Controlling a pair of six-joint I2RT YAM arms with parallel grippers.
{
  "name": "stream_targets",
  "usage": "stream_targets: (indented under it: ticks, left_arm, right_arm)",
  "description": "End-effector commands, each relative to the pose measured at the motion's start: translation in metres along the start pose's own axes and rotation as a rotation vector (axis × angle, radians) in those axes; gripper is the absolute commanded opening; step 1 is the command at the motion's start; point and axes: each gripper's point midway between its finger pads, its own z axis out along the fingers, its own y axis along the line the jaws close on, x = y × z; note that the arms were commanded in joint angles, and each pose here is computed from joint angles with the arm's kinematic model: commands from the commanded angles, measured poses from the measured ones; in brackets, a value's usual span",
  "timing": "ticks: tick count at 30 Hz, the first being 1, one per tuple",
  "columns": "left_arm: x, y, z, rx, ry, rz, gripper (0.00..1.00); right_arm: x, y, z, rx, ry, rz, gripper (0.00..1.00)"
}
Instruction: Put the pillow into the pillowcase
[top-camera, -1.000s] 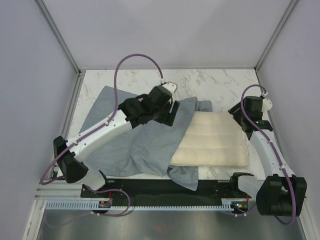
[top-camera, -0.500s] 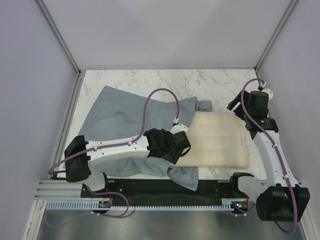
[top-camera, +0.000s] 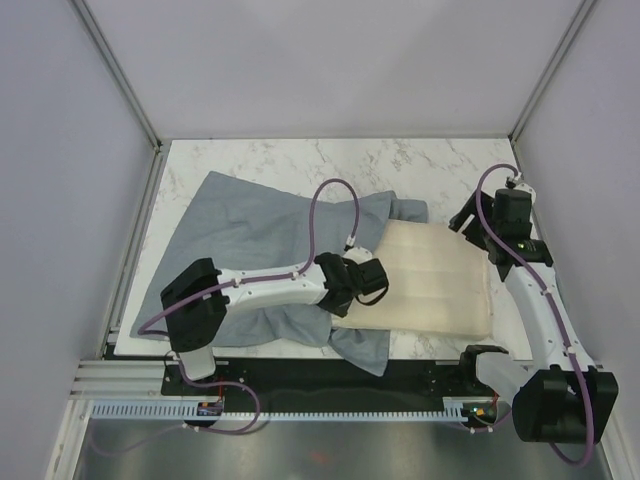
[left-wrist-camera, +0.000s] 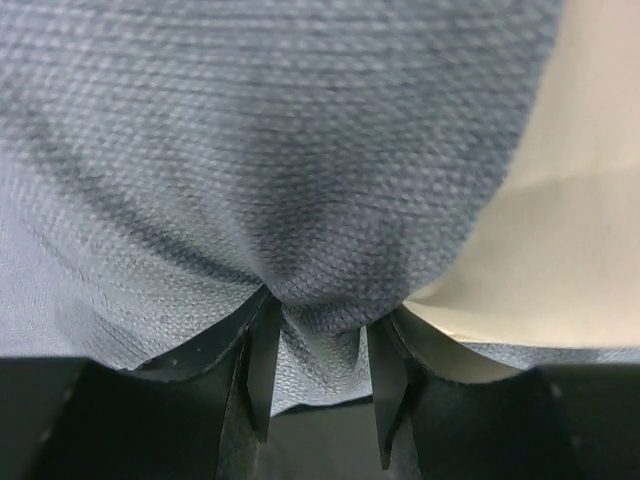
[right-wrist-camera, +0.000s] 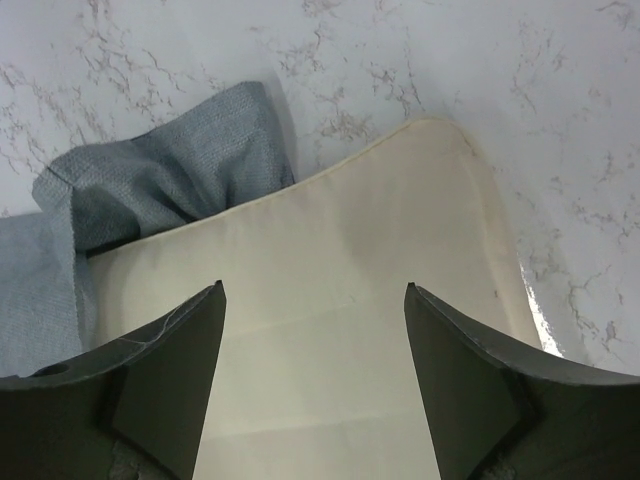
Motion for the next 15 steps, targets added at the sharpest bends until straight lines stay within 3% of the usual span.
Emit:
stream_targets:
  ticks: [1,2,3,8,13,15]
  left_arm:
    - [-0.023,0.034,0.021,-0.091,-0.007,-0.131,0.45]
    - [-0.038,0.053,0.029,-0.100,-0.014,-0.065,0.15]
    - [-0.073,0.029,0.036,0.038,-0.103,-0.142,0.02]
    - [-0.150,0.072,0.049,0.030,-0.184,-0.251,0.02]
    - [-0.190,0.111,0.037,0.045,-0.250,-0.336,0.02]
    - [-0.197,0.134,0.025,0.047,-0.281,-0.367,0.13]
  right_arm:
    - [0.015,0.008,0.003,-0.061,0.039,-0.025,0.80]
    - [0.019,0.010,0.004,-0.070,0.045,-0.027,0.80]
    - [0.021,0.013,0.005,-0.086,0.047,-0.027,0.80]
    - [0.061,0.069,-0.006,-0.328,0.145,-0.171,0.78]
    - [0.086,0.134,-0.037,-0.514,0.155,-0.395,0.80]
    - [0.093,0.144,-0.042,-0.546,0.142,-0.478,0.84]
